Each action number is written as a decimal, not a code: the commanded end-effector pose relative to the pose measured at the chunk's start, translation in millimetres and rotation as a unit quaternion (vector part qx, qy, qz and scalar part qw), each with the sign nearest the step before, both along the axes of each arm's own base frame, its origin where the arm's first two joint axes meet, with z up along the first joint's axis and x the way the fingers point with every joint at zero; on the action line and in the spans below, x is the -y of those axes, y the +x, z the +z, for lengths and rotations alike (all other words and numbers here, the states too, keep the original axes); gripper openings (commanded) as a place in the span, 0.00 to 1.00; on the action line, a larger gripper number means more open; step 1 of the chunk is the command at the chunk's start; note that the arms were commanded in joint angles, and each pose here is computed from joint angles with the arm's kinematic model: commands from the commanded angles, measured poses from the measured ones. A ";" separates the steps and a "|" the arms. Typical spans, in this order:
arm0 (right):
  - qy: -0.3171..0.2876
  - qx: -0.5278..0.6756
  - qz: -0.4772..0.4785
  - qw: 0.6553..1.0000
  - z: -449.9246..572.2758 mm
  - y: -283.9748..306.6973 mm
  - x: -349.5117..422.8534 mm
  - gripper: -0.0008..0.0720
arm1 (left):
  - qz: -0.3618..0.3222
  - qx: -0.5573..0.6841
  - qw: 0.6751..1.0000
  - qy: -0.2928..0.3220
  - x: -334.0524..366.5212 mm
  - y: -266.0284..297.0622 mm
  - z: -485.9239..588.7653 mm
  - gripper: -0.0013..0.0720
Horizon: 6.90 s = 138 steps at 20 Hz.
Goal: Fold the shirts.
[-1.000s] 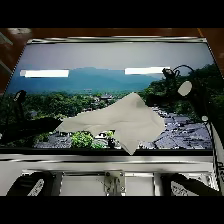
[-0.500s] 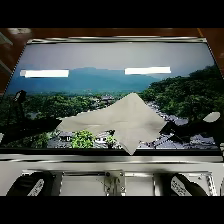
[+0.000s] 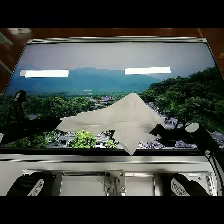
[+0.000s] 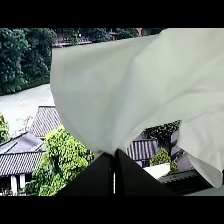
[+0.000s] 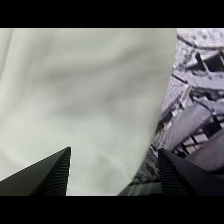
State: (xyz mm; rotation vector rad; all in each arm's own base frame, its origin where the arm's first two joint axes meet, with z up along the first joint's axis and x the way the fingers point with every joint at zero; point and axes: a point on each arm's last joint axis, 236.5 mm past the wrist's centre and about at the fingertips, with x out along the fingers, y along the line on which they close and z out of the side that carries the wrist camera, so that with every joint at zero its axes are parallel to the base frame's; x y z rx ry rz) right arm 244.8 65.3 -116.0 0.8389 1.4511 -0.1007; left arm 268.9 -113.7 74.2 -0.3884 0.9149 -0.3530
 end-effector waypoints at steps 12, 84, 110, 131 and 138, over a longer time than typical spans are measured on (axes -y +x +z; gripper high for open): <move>-0.022 0.206 0.144 0.968 90.5 85.3 -40.4 0.11 | 0.012 0.053 0.997 0.059 -22.8 17.1 25.9 0.07; 0.013 0.120 0.015 0.993 120.3 91.4 169.4 0.87 | 0.107 -0.346 0.922 -0.135 -31.8 -41.3 -200.5 0.96; 0.044 0.048 0.018 0.998 6.7 70.2 102.2 0.87 | 0.089 -0.330 0.931 -0.126 -21.6 -32.1 -206.5 0.07; -0.341 0.692 0.080 0.631 643.8 -0.1 40.3 0.11 | 0.068 0.555 0.820 0.124 -40.6 -82.4 473.1 0.07; -0.441 0.631 0.050 0.636 622.1 -123.8 34.2 0.11 | 0.093 0.466 0.857 0.200 -43.8 -150.0 419.4 0.07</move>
